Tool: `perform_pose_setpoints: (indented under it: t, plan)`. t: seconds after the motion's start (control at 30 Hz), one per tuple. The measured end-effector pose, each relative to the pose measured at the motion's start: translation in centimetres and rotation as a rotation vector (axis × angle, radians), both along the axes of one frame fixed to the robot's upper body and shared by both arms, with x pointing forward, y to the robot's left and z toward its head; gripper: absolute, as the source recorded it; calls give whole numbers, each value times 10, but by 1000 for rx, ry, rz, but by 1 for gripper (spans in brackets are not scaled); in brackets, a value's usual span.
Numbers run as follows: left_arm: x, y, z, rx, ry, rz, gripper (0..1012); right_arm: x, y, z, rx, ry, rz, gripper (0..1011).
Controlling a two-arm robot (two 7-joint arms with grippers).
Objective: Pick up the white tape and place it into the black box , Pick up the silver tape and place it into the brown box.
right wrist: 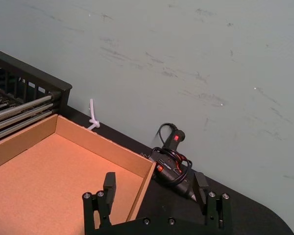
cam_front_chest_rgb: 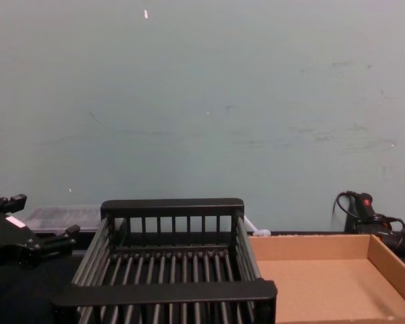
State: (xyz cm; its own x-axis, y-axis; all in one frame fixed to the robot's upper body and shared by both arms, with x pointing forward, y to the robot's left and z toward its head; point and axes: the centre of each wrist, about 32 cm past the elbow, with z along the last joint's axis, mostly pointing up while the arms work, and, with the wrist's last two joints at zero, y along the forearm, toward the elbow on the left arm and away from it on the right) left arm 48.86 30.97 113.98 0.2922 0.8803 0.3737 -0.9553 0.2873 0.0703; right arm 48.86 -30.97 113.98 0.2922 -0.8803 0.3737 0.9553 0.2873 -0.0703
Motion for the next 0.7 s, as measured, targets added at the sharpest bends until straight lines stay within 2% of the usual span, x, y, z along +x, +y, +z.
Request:
perform_pose_setpoints:
  t: [0.7]
  plan:
    - [0, 0, 0, 0, 0, 0, 1001, 0, 0, 0, 0, 0, 0, 1002]
